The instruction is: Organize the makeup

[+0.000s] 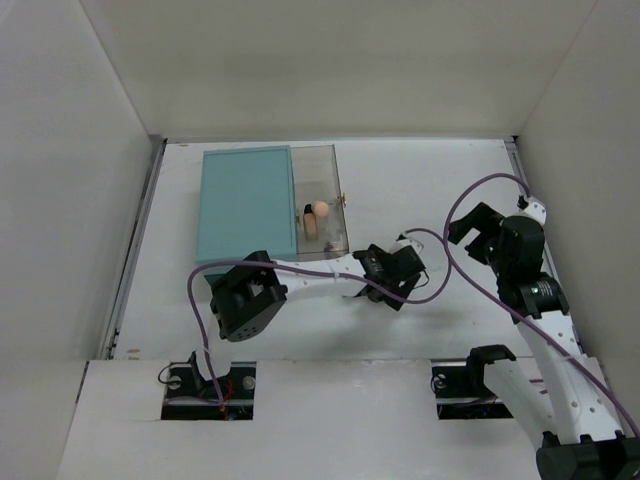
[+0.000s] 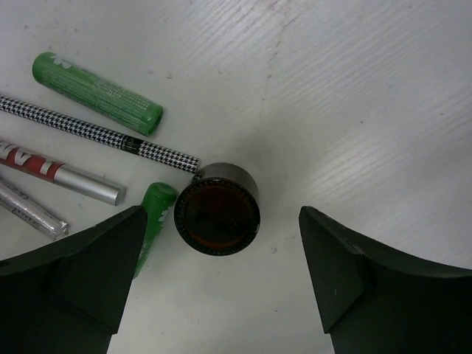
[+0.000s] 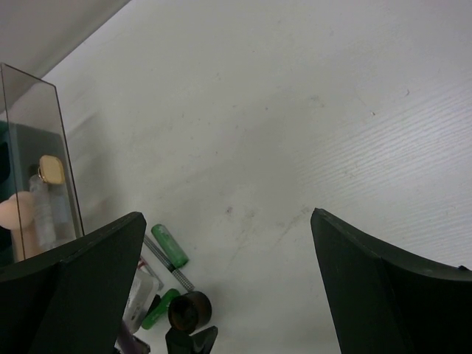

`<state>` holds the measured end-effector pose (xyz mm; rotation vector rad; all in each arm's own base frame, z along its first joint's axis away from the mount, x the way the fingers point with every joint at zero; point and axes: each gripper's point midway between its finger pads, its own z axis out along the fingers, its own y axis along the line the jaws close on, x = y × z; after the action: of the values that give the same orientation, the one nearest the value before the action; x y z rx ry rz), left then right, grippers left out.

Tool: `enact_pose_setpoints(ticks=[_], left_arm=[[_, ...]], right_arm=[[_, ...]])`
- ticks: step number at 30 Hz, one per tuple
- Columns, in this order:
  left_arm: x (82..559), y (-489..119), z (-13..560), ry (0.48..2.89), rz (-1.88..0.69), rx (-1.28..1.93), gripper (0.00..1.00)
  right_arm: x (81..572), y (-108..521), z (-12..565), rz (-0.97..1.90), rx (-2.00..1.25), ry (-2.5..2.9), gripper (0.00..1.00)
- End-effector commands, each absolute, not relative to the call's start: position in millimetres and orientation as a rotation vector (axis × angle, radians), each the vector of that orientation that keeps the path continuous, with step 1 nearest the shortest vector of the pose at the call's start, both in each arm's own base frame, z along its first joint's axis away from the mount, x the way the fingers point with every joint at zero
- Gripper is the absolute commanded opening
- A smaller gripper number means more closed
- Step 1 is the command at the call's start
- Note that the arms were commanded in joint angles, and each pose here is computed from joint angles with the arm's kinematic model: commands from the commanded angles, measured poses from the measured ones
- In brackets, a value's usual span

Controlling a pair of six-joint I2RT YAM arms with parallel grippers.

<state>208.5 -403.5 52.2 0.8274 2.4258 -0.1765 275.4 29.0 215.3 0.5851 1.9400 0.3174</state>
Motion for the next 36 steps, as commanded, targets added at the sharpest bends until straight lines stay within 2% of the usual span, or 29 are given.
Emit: enact_pose_setpoints(ticks=[1,5,10,21,25,31,36], left_arm=[[216,-404,51,2.426,-0.161,0.791,0.8],[212,-402,38,2.448,-0.146,0.814,0.72],[209,-407,42,2.43,-0.159,0.828,0.47],[207,-409,65,2.383,-0.19,0.842,0.12],[204,-412,110,2.289,-0.267,0.871,0.1],[201,-405,210,2.089,-0.435,0.837,0.1],[248,-366,256,2.007,-0.394,0.653,0.11]], right_arm=[[278,29,224,0.333,0.583,1.907,1.0],[279,28,223,0.33,0.586,1.907,1.0],[279,27,224,0.327,0.585,1.903,1.0],[278,28,225,0.332,0.58,1.896,1.0],[277,29,226,0.334,0.575,1.894,1.0],[283,32,215,0.329,0.569,1.93,1.0],[290,42,214,0.35,0.542,1.94,1.0]])
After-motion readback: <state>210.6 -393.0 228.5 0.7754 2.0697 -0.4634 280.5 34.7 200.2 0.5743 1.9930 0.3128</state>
